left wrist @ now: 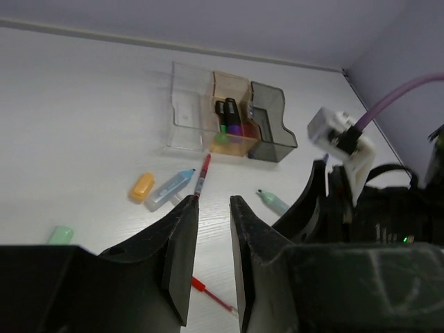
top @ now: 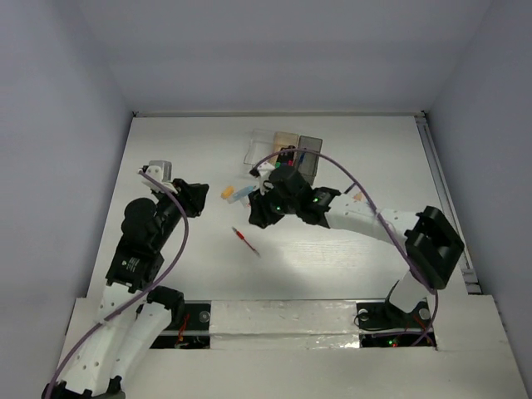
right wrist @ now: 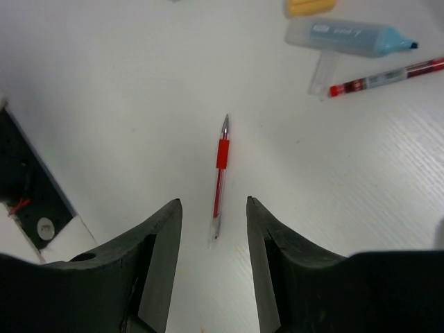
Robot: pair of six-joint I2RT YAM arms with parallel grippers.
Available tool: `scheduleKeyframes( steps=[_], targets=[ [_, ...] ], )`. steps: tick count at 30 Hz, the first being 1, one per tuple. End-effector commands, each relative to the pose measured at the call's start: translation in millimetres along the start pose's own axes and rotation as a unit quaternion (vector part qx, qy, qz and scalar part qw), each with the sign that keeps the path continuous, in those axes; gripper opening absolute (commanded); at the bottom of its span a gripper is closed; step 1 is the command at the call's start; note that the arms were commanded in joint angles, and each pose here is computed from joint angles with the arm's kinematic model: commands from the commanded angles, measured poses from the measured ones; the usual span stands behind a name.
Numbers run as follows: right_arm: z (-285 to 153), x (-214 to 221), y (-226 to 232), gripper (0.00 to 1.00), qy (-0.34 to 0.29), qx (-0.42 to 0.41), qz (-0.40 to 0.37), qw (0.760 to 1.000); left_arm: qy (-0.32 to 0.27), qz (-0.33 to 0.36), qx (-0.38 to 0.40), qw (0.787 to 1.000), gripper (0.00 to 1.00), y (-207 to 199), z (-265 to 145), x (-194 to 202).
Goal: Sort the stationery into containers
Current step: Pick up the pen from the center of the board.
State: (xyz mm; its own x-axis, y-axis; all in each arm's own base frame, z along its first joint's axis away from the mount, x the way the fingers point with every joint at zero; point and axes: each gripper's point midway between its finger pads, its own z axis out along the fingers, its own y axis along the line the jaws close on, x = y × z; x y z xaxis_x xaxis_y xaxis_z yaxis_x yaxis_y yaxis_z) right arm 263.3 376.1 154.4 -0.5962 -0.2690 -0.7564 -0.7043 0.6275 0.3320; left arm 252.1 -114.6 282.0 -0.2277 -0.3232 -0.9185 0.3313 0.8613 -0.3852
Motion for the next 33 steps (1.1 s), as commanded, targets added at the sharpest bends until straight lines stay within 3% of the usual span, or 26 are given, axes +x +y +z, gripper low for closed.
scheduleKeyframes(
  steps=[1, 7, 19, 25, 26, 27, 33],
  targets=[
    [16.7, 13.1, 4.1, 0.50, 0.030, 0.038, -0.040, 0.998, -0.056, -0.007, -0.041, 0.998, 0.22, 9.5, -9.5, -32.4],
    [60.7, 50.4, 7.3, 0.51, 0.105, 0.086, -0.076, 0.988, -0.077, -0.010, -0.055, 0.995, 0.34, 14.5, -17.2, -41.3],
    [113.5, 69.1, 11.4, 0.45, 0.150, 0.101, -0.104, 0.978, -0.080, -0.010, -0.040, 0.996, 0.35, 9.1, -19.5, -41.8],
    [121.8, 81.2, -3.7, 0.23, 0.168, 0.136, -0.102, 0.971, -0.078, -0.009, -0.035, 0.996, 0.35, 7.1, -19.6, -41.0],
    [121.4, 80.4, -4.7, 0.17, 0.166, 0.139, -0.102, 0.971, -0.078, -0.009, -0.034, 0.996, 0.35, 6.9, -19.2, -40.9],
    [121.1, 78.9, -5.6, 0.02, 0.162, 0.143, -0.100, 0.971, -0.079, -0.009, -0.031, 0.996, 0.34, 5.7, -19.5, -41.6],
    [82.3, 10.6, -10.7, 0.00, 0.055, 0.142, -0.045, 0.987, -0.066, -0.009, 0.012, 0.998, 0.34, -8.2, -15.3, -35.1]
  ],
)
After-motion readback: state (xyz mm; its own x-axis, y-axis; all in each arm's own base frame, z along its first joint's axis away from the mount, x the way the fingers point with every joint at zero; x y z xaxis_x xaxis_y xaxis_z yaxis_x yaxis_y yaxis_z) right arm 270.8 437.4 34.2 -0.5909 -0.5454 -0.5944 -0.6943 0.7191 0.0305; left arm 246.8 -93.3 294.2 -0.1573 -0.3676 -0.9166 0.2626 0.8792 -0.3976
